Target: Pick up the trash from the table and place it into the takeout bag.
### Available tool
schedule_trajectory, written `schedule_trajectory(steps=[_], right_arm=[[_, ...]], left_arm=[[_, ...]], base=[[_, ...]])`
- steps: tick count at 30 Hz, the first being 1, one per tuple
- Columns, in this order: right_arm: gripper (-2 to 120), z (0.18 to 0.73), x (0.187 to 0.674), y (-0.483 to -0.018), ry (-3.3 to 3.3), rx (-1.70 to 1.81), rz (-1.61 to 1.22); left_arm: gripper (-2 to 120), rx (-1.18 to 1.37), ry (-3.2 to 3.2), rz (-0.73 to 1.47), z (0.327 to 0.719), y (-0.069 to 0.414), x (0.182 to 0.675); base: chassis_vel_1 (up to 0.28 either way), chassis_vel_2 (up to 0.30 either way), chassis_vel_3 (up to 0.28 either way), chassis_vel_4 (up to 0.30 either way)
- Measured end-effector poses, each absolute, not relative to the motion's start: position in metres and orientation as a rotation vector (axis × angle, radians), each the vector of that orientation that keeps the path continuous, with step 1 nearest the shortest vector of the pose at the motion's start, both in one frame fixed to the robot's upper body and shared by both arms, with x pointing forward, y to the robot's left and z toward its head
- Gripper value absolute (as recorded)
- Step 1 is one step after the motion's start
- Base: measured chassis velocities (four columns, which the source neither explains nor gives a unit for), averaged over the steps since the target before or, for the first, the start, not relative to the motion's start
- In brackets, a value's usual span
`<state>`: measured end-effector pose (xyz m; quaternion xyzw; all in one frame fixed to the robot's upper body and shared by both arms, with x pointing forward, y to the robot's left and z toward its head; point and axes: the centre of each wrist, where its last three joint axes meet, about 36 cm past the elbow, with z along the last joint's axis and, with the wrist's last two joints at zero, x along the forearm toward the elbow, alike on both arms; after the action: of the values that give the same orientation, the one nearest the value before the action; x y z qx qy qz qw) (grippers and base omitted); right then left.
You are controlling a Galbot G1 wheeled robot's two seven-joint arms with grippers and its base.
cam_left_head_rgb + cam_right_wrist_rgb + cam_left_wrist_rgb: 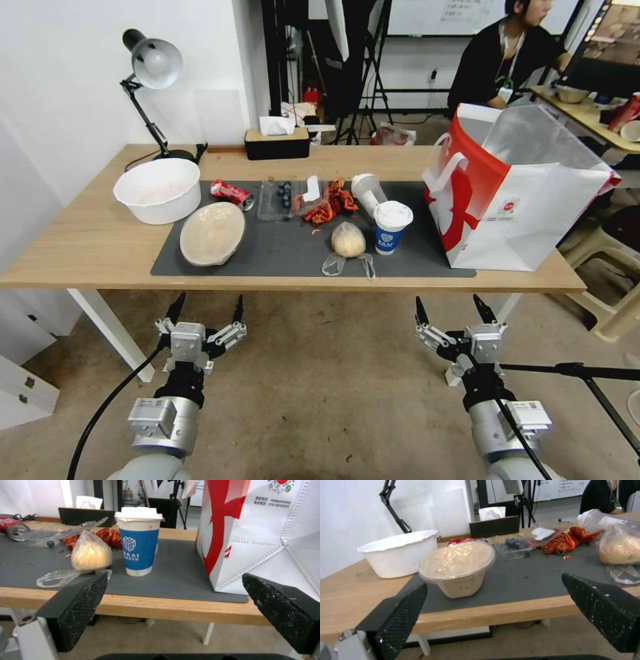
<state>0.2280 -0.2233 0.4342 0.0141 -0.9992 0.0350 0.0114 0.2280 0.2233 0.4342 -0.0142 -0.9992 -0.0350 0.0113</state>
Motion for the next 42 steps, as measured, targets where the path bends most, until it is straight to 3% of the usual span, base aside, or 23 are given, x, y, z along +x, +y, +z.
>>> schedule_trajectory(steps=[31,42], right_arm=[[100,0.435,0.229,-0.223,-3.114,0.043,0.108],[100,0.481,0.252,-0.241,-3.055,-0.112,0.11]], left_arm=[[100,-0.044,-3.114,-0.103,0.435,0.223,0.229],[100,-0.083,-3.052,0.078,0.46,0.216,0.266]], base=[[0.0,0.0,0.0,0.0],[0.0,0.0,0.0,0.0]])
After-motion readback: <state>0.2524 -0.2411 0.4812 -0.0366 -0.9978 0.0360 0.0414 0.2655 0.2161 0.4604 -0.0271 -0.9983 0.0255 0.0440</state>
